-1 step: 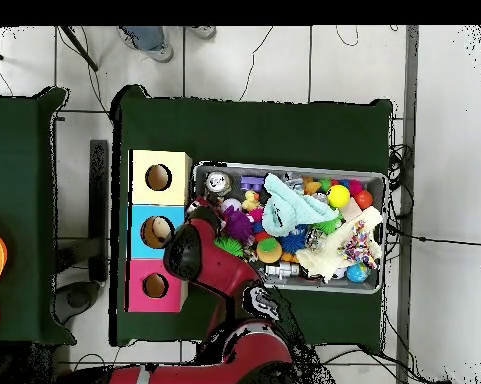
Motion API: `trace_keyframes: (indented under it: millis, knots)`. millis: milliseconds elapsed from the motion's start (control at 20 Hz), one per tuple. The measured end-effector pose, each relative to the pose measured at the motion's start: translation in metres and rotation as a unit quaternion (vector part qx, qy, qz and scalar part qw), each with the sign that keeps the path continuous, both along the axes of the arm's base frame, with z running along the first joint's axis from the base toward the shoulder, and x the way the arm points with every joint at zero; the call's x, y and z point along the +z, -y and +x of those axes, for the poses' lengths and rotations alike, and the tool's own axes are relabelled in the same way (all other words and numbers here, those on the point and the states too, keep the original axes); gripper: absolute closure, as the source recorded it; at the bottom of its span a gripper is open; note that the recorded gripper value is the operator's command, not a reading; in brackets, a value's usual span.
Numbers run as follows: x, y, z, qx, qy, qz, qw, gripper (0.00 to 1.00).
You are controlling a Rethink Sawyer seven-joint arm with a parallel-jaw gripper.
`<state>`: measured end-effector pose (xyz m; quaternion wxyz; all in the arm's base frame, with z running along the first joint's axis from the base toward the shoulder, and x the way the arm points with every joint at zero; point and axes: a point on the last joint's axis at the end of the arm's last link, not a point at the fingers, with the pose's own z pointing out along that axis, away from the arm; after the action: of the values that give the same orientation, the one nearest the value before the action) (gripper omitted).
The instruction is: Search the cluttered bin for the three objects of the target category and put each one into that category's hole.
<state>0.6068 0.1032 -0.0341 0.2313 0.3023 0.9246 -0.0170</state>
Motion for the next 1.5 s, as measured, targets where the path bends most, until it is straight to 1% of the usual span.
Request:
trace_keyframes:
  millis: [500,550,1250,1500]
  knots:
    - [-0.0016,0.0006,-0.0006,-0.002,-0.001,0.000,1.0000,1.00]
    - [-0.0016,0.0006,-0.0005,-0.002,-0.001,0.000,1.0000,0.00]
    - [-0.0016,0.0006,-0.0004,-0.001,-0.001,0.001,1.0000,0.00]
    - [-0.0026,0.0011,0.0001,0.004,-0.001,0.007,1.0000,0.00]
